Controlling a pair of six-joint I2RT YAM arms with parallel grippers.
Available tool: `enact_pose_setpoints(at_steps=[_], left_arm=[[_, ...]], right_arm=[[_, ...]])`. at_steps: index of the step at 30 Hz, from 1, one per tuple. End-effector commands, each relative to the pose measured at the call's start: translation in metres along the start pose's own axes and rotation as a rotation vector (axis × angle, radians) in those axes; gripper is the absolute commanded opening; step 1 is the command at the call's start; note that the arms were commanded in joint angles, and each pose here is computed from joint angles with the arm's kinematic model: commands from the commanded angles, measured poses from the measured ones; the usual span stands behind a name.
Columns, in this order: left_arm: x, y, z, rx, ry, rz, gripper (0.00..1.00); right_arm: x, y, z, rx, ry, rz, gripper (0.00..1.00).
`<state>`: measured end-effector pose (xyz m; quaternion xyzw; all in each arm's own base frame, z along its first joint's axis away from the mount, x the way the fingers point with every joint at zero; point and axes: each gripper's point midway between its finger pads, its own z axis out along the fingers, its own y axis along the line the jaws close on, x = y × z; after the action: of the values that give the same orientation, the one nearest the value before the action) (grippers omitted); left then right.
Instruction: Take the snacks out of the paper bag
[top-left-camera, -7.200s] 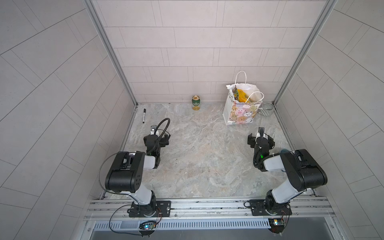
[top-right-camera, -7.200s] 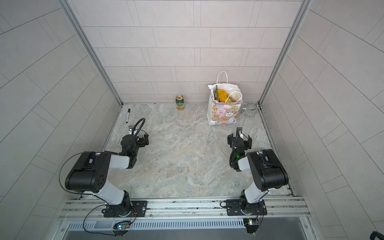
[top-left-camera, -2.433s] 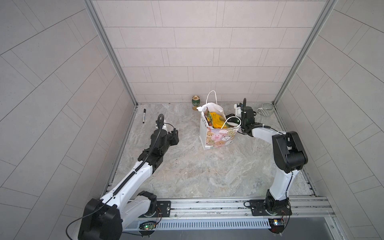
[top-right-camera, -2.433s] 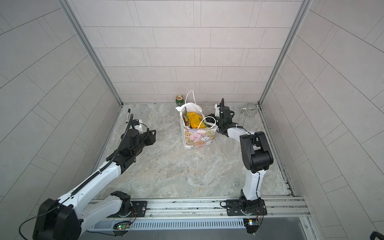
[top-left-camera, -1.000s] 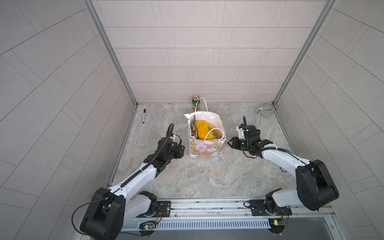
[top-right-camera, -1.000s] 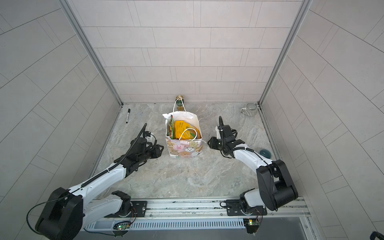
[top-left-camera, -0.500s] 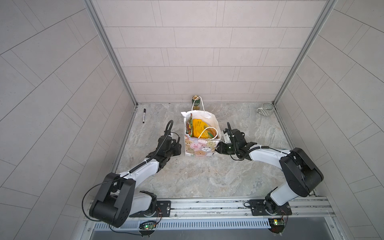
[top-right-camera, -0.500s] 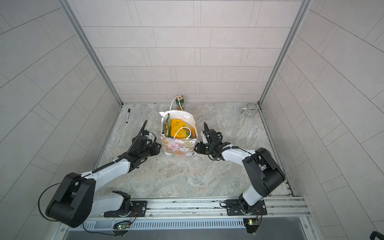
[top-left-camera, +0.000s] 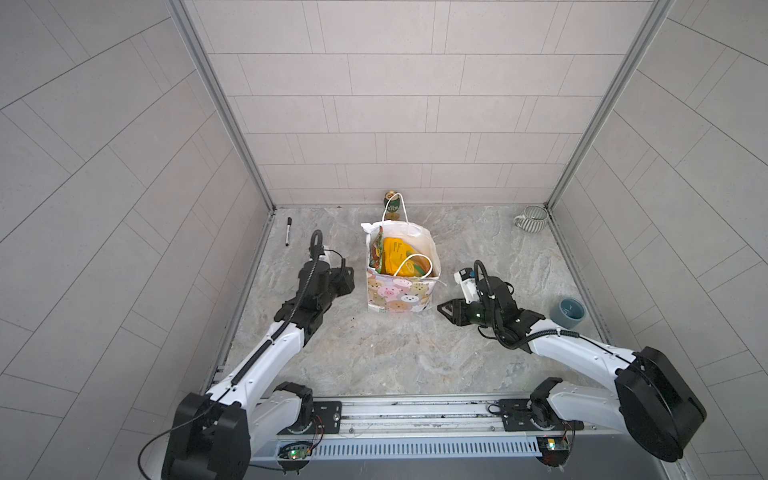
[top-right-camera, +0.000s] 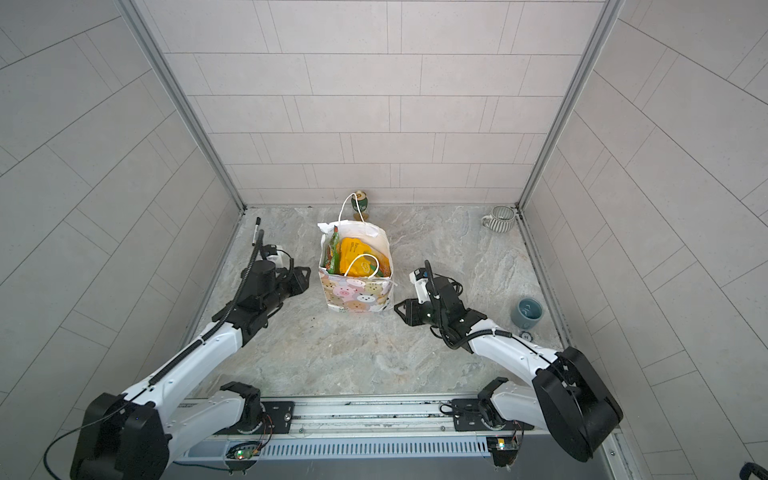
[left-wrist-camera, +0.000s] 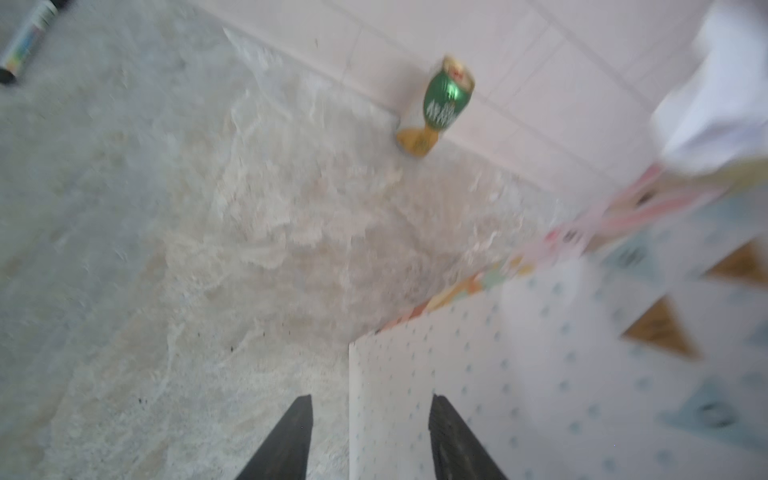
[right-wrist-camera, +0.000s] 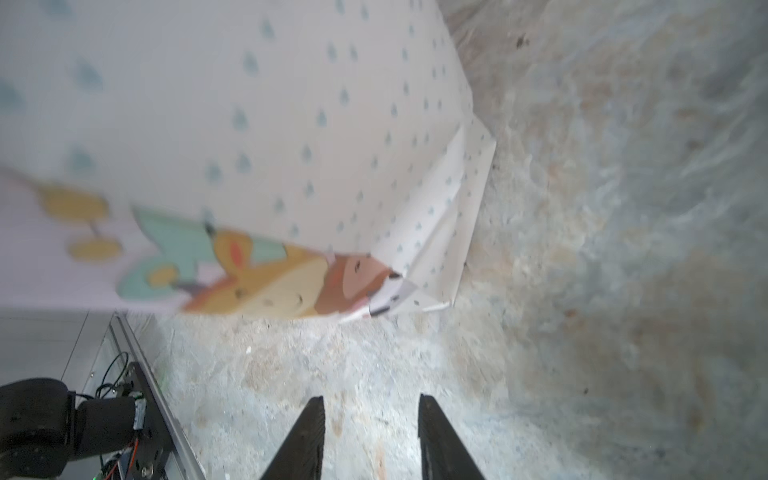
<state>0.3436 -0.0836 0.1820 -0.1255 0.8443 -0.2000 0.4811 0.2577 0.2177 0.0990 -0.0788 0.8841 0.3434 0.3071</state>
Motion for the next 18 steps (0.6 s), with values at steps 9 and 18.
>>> enact_pose_setpoints(at_steps=[9,18], left_arm=[[-0.177,-0.081,0.003,0.309,-0.273,0.128,0.63],[-0.174,-0.129,0.030,0.617,0.011,0.509,0.68]], right_arm=[[0.009,0.034,0.039,-0.163,-0.041,-0.034,0.15],[-0.033,0.011,0.072,-0.103,-0.264,0.211,0.05]])
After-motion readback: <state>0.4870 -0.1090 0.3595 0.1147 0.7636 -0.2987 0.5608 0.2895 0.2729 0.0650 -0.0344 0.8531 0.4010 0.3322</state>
